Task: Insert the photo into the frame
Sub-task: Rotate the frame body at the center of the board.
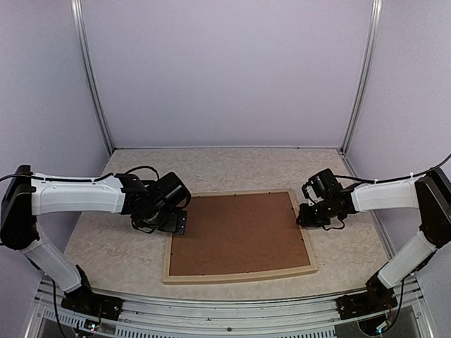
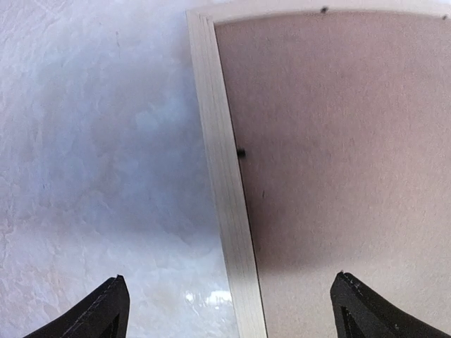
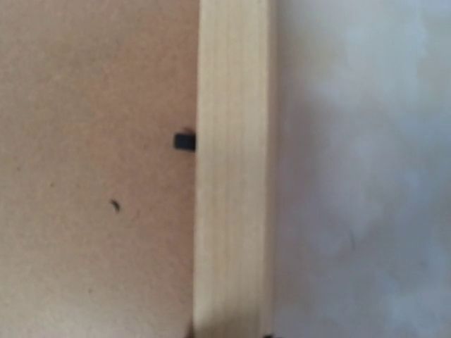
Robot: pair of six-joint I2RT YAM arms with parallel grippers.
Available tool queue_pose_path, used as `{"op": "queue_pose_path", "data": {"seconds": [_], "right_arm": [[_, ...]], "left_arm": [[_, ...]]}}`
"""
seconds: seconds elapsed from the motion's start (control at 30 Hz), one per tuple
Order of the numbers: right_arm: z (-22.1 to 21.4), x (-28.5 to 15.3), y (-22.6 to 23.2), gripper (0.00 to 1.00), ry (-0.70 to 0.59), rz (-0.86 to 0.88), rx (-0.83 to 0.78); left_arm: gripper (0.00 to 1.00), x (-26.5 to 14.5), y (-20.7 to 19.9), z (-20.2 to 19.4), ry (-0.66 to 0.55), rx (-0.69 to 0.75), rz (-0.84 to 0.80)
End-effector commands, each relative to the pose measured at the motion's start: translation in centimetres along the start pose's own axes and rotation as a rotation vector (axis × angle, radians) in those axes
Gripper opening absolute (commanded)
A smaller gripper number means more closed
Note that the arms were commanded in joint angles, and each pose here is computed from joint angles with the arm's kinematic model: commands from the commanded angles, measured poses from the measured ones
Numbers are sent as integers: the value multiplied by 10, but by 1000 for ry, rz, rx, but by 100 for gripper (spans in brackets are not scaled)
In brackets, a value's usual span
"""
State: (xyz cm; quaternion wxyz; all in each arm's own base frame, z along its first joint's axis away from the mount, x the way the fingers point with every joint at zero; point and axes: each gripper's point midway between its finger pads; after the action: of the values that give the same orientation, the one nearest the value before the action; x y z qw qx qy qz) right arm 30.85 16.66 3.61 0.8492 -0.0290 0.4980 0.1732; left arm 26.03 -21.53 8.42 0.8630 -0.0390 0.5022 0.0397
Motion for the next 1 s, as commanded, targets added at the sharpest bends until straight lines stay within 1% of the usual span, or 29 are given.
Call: {"op": "queue_pose_path", "data": {"seconds": [0.0, 0.1, 0.2, 0.27, 0.43, 0.47, 0.5, 0.53, 0.57, 0.6, 0.7, 0.73, 0.8, 0.9, 0.97], "right_arm": [[-26, 14, -25, 0, 157, -54, -102], [-8, 18, -33, 0, 162, -68, -165], [14, 30, -37, 0, 186, -86, -250], [42, 38, -36, 0, 167, -89, -313], [89, 58, -37, 0, 161, -104, -451], [98, 57, -39, 5, 155, -114, -458], [108, 55, -40, 14, 137, -124, -458], [117, 51, -39, 27, 115, -126, -454], [125, 46, -38, 36, 92, -121, -448], [130, 41, -36, 42, 72, -113, -443], [139, 25, -29, 56, 34, -89, -428], [138, 22, -27, 60, 32, -81, -428], [134, 14, -26, 63, 31, -80, -391], [123, 2, -21, 66, 28, -50, -359], [114, -6, -19, 66, 27, -35, -330]], "left_arm": [[99, 4, -11, 43, -51, -30, -130], [99, 10, -18, 72, -70, -55, -218], [99, 17, -26, 98, -107, -31, -275], [99, 27, -28, 110, -114, -9, -291], [99, 58, -35, 136, -99, 14, -371], [99, 68, -36, 137, -95, 27, -364], [99, 71, -38, 143, -107, 46, -366], [99, 75, -42, 146, -113, 69, -365], [99, 84, -45, 146, -112, 93, -361], [99, 87, -47, 151, -121, 107, -356], [99, 105, -53, 158, -117, 143, -327], [99, 108, -56, 160, -119, 155, -326], [99, 124, -57, 160, -105, 177, -303], [99, 138, -60, 156, -78, 206, -291], [98, 148, -58, 152, -64, 217, -285]]}}
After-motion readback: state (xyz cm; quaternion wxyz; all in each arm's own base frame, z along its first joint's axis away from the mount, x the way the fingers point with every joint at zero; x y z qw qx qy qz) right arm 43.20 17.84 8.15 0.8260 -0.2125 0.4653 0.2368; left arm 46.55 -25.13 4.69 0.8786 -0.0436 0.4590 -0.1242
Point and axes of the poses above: each gripper's point midway between its finger pads, its own x axis out along the fingers, its own y axis along the line the jaws close on, z = x × y, and after that the axes turned 14 degrees about -x, right-handed
